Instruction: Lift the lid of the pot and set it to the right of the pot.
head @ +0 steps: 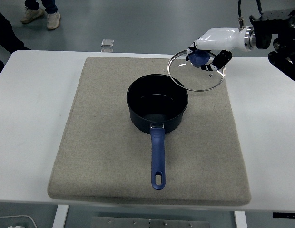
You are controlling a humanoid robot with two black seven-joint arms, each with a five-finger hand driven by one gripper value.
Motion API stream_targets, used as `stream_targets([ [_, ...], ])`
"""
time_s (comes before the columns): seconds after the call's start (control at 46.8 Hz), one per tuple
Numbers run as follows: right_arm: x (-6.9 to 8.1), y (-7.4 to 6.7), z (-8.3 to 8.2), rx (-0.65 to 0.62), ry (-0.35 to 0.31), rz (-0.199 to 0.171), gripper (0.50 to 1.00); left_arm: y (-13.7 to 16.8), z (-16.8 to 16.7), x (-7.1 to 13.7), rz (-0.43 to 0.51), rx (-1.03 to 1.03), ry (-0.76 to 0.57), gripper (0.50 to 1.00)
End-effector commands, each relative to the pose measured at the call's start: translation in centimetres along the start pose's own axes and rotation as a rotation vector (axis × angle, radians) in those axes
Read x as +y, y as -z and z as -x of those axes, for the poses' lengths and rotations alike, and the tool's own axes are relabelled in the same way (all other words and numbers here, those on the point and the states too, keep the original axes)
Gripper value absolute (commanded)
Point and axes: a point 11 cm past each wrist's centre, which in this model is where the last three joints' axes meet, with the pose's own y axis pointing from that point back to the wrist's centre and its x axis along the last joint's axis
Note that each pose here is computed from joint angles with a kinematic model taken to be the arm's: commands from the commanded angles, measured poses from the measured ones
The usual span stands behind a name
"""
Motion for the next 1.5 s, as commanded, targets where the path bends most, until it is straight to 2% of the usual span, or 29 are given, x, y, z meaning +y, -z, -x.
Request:
stream_targets([
  [0.0,0.2,-0.5,0.2,-0.003,0.002,0.016,0.500,-0.1,0.0,0.0,0.001,0.000,0.000,1.000],
  [0.192,0.4,-1.2,1.5,-0.008,0.030,0.038,0.500,0.0,0.0,0.0,-0.001,0.000,0.000,1.000],
  [0.491,0.9,-1.8,2.0,-0.001,0.046,0.056,0.500,0.0,0.0,0.0,-0.001,0.000,0.000,1.000],
  [0.598,1.5,-2.7,2.5,0.001,0.061,0.083,0.500,-0.1,0.0,0.0,0.001,0.000,0.000,1.000],
  [0.812,2.3,-3.6,4.3,0.018,0.122,0.109,0.500,-0.1,0.0,0.0,0.001,0.000,0.000,1.000],
  [1.068,3.5,-4.8,5.7,0.019,0.170,0.140,0.500,-0.1,0.0,0.0,0.001,0.000,0.000,1.000],
  [1.41,4.3,-5.3,6.0,-0.006,0.162,0.152,0.500,0.0,0.0,0.0,-0.001,0.000,0.000,1.000],
  [1.474,4.4,-5.4,6.5,-0.015,0.167,0.155,0.500,-0.1,0.0,0.0,0.001,0.000,0.000,1.000],
])
